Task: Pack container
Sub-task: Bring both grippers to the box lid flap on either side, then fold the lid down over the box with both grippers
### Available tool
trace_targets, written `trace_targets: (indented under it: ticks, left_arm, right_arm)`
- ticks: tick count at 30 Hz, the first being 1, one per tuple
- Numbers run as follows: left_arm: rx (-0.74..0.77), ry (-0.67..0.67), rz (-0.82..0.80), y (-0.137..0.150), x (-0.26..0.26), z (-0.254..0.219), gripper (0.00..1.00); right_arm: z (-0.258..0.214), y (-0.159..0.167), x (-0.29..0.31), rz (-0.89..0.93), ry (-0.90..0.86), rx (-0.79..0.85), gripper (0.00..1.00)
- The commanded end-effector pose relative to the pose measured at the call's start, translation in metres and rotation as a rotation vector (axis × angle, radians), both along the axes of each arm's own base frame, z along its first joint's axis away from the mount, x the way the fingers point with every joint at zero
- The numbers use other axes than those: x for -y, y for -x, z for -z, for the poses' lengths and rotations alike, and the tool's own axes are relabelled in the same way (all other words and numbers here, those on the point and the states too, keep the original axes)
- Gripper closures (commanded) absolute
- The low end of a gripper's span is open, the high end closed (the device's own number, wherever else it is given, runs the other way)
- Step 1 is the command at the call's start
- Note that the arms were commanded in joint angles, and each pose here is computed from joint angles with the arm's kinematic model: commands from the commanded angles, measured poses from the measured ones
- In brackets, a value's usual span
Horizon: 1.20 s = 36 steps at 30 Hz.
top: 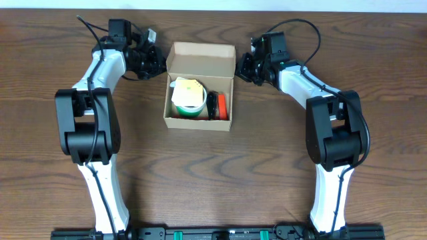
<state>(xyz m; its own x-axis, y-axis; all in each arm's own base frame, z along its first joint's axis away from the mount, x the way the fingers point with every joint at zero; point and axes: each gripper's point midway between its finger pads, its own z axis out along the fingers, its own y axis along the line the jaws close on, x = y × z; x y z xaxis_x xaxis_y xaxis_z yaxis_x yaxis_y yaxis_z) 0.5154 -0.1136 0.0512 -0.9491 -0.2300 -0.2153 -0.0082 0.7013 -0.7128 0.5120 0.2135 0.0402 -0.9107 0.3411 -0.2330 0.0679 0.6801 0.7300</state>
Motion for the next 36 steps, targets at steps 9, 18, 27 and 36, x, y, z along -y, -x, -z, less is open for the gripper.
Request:
trace_targets:
  ticks: [9,18,27,36]
  left_arm:
    - [0.137,0.072,0.046,-0.016,0.004,-0.057,0.94]
    - [0.373,0.014,0.119,-0.010,0.001,-0.137,0.94]
    - [0.427,-0.041,0.196,0.022,0.001,-0.173,0.94]
    - [0.279,-0.234,0.326,0.085,0.001,-0.158,0.94]
  right_arm:
    - [-0.038,-0.005,-0.017,-0.175,-0.175,0.158,0.99]
    - [-0.090,-0.004,-0.027,-0.336,-0.264,0.341,0.98]
    - [-0.135,0.014,-0.026,-0.427,-0.206,0.464,0.98]
    - [-0.137,0.071,-0.025,-0.528,0.048,0.392,0.98]
